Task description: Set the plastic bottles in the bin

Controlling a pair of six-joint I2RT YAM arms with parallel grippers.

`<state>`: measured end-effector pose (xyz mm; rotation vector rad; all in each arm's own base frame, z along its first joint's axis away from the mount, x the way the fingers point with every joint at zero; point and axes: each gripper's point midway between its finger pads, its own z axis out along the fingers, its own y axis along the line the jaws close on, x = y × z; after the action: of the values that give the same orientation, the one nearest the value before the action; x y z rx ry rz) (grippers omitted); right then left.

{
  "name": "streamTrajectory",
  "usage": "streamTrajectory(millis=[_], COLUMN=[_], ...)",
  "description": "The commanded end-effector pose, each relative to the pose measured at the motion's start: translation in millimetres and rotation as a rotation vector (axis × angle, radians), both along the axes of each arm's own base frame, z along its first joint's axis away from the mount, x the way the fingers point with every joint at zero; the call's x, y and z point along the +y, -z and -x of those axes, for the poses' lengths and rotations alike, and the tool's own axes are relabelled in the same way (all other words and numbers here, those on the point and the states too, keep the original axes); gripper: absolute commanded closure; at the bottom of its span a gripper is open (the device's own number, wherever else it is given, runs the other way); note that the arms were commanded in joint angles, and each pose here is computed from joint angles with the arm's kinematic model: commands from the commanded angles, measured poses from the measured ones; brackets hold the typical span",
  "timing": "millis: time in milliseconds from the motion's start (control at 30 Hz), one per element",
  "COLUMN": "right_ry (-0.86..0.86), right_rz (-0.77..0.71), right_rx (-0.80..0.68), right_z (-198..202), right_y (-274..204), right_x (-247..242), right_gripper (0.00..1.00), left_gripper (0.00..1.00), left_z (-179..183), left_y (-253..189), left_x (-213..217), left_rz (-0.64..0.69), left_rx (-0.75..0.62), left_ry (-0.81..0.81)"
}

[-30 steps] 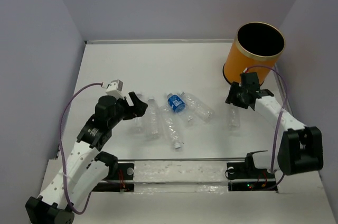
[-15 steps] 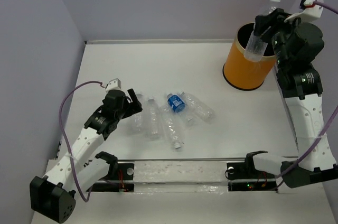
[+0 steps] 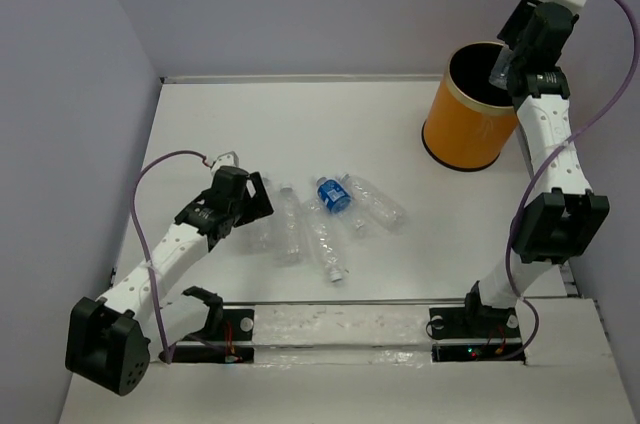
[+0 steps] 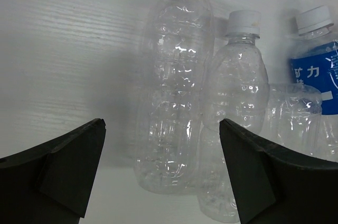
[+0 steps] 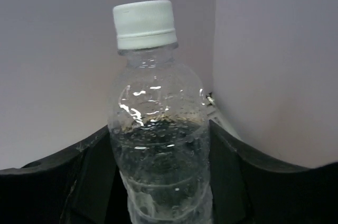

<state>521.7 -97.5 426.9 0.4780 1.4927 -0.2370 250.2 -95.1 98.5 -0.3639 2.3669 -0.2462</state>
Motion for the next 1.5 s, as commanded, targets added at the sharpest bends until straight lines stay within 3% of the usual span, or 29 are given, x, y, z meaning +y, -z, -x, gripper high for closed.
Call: streamTrajectory(millis=[0,100,267,367,433,500,567,767,967,1067,1300,1467], right_ry=[-0.058,-0.075,-0.186,-0.366,-0.512,-0.597,-0.716,-0.994,-1.217,-1.299,-1.499,-1.518], right_rz=[-0.012,-0.044,-0.151,-0.254,-0.262,-0.258,-0.26,-0.335,-0.443,-0.521,-0.643,-0.65], right_rx=[-0.193,-0.157,-0.163,-0.187,-0.193,-0.152,-0.109,0.009,0.118,0.158,0.233,0.279], right_z=[8.5,12.4,38.5,62.5,83.7,92.0,108.8,164.8,219.9,234.6,261.7,262.3], right_y=[-57.2,-47.0,-38.0,-35.0,-37.3,-12.2,2.7,54.0,94.8,104.6,111.7,119.0], right_x=[8.3,12.4,37.2,83.6,135.3,173.5,225.6,315.6,388.0,419.8,483.7,504.4], right_gripper=[0.17,0.05,0.05,0.06,0.06,0.07,0.07,0.07,0.07,0.06,0.02,0.0], left_gripper=[0.01,0.01,0.02,0.05,0.1,0.23,0.26,0.45,0.53,0.53,0.49,0.49], left_z=[-10.7,-10.4,-8.4,-7.3,-7.5,-7.3,-7.5,-8.6,-18.2,-20.5,0.6,23.2], left_y=[-4.9,2.0,16.3,27.3,33.4,37.3,41.8,38.7,-4.6,-47.4,-107.6,-133.6], left_x=[-6.2,-6.8,-8.8,-9.6,-10.3,-9.7,-8.1,-2.0,7.7,5.3,-58.3,-89.8], left_rz=[-0.002,-0.015,-0.044,-0.064,-0.078,-0.09,-0.111,-0.146,-0.132,-0.05,0.245,0.392], left_rx=[-0.009,0.013,0.057,0.095,0.12,0.137,0.168,0.175,0.024,-0.129,-0.343,-0.444], left_ry=[0.001,0.002,0.002,0.012,0.022,0.025,0.018,0.0,-0.058,-0.059,0.295,0.503])
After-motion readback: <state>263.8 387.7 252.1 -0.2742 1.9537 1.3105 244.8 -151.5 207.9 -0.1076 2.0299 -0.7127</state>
